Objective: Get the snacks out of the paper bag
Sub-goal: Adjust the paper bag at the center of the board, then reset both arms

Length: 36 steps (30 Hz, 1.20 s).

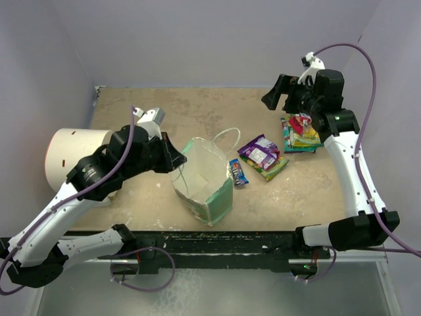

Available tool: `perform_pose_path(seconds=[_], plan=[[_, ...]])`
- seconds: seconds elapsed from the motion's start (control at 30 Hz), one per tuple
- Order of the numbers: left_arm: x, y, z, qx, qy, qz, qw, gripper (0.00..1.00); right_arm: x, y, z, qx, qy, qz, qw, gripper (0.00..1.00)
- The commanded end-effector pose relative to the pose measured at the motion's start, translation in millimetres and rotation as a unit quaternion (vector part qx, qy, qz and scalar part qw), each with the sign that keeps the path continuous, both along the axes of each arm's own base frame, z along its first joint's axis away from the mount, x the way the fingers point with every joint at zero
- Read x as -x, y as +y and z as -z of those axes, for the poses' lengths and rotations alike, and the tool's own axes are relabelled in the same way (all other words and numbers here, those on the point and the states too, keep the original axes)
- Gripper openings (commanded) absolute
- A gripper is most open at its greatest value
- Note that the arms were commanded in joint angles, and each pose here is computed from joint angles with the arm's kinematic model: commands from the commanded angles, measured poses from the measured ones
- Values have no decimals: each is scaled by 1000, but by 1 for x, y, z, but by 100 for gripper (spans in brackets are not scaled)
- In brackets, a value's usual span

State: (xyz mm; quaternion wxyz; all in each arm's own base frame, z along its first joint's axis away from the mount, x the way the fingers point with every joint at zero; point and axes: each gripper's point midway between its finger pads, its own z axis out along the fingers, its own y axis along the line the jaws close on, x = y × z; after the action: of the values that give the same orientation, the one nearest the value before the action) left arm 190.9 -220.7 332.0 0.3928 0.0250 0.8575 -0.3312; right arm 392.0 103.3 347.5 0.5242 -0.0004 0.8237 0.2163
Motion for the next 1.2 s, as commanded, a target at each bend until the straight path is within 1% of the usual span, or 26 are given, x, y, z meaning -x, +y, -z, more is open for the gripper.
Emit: perform_pose_path(seconds=[0.0, 0.1, 0.17, 0.2, 0.23, 0.3, 0.33, 0.37, 0.4, 0.43, 0.53, 0.63, 0.7, 0.8, 0.9, 0.97, 1.07, 1.17], plan=[[7, 10, -5, 31, 11, -27, 999, 9, 20, 20, -19, -9, -1, -53, 999, 100], [10, 20, -9, 31, 5, -40, 999, 26, 26, 25, -20, 9, -3, -63, 998, 100], [11, 22, -14, 35, -3, -42, 998, 41, 30, 29, -19, 22, 1, -70, 997, 100], [11, 23, -16, 36, -4, -42, 998, 47, 31, 30, -19, 28, 4, -73, 997, 100], [11, 22, -18, 38, -5, -39, 999, 51, 34, 31, -18, 33, 9, -74, 997, 100], [12, 23, -18, 33, -3, -39, 999, 56, 38, 34, -22, 36, 7, -76, 996, 100], [13, 25, -18, 29, -1, -41, 999, 62, 40, 35, -25, 36, 4, -78, 996, 100], [13, 27, -18, 25, 0, -44, 999, 85, 43, 35, -29, 35, 1, -79, 996, 100], [14, 31, -18, 20, -2, -48, 999, 97, 45, 35, -33, 35, -3, -79, 996, 100], [13, 35, -20, 16, -5, -55, 998, 100, 48, 34, -38, 34, -8, -79, 996, 100], [11, 51, -28, -5, -24, -78, 997, 99, 55, 32, -52, 32, -19, -77, 996, 100], [2, 71, -47, -39, -64, -112, 991, 99, 62, 30, -67, 28, -32, -73, 996, 100], [-8, 87, -67, -65, -94, -145, 983, 99, 67, 27, -77, 28, -39, -69, 996, 100], [-26, 104, -118, -76, -162, -191, 965, 99, 75, 20, -95, 31, -56, -54, 997, 100], [-36, 110, -172, -58, -237, -210, 947, 99, 87, 12, -116, 31, -79, -40, 996, 100], [-37, 112, -201, -39, -276, -214, 936, 99, 96, 7, -131, 32, -98, -30, 994, 100], [-34, 117, -226, -20, -312, -217, 925, 99, 112, -2, -151, 30, -122, -14, 992, 100], [-30, 123, -239, -8, -329, -222, 918, 99, 125, -10, -163, 24, -135, 3, 991, 100]])
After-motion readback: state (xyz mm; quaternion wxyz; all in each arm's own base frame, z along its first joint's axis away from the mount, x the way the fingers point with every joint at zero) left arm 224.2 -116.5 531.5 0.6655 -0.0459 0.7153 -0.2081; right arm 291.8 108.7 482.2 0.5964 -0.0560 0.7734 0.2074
